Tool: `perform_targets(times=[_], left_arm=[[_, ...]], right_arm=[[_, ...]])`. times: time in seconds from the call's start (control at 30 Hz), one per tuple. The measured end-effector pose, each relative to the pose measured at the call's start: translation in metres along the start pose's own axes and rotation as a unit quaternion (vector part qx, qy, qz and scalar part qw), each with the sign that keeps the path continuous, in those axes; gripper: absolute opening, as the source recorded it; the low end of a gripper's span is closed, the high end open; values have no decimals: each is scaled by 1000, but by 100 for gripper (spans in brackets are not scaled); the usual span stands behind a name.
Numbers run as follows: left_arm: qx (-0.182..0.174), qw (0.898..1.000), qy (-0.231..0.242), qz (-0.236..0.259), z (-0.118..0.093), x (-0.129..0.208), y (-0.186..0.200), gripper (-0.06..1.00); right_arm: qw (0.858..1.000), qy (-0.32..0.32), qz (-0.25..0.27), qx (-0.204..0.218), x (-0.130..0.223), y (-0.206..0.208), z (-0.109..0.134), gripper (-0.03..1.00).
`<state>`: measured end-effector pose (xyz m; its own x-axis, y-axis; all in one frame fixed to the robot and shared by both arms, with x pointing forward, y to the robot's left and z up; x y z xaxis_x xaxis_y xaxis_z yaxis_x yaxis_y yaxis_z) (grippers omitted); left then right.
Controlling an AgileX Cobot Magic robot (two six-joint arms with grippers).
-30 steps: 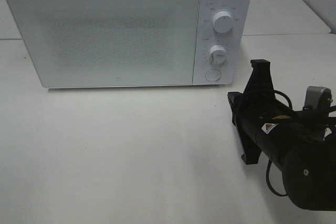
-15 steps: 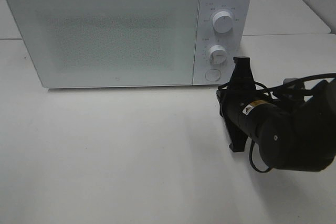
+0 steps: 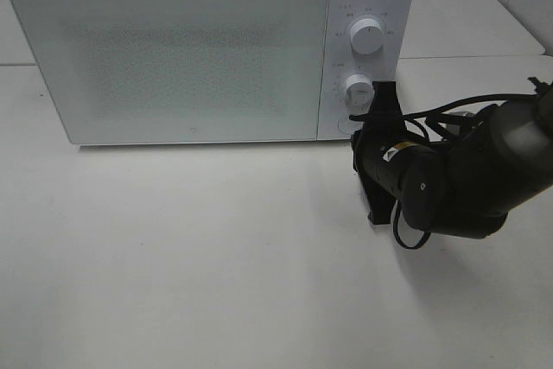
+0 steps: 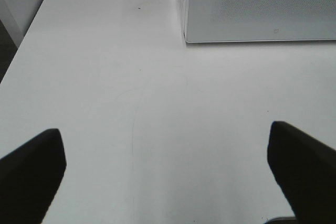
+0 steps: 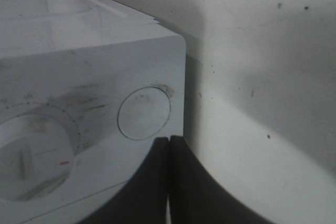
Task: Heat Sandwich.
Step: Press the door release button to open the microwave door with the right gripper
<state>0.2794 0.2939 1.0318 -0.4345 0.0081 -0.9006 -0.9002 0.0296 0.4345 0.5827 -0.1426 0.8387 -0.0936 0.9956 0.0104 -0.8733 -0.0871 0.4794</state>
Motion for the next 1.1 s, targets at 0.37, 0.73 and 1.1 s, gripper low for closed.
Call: perform_targets(times=[0.37,0.73,1.1], left_arm=[[0,1000,0,0,0,0,0,99],[0,1000,0,0,0,0,0,99],[0,1000,0,0,0,0,0,99]], right_arm=[[1000,-8,-10,9,-5,-27,2,1],[1000,4,-2,-6,-2,-35,16,1],[1000,14,0,-18,-2,-35,17,1]])
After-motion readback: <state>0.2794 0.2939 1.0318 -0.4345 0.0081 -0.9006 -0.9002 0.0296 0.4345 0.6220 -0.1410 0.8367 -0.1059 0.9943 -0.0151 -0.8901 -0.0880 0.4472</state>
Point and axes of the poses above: a point on each arm's last joint axis where the gripper is mounted, y pointing back along that axis away from the gripper, z along the wrist's bending axis when the last joint is at zero, x = y × z, the point moved 5 cm from there along -y, pointing out along that axis toward the gripper
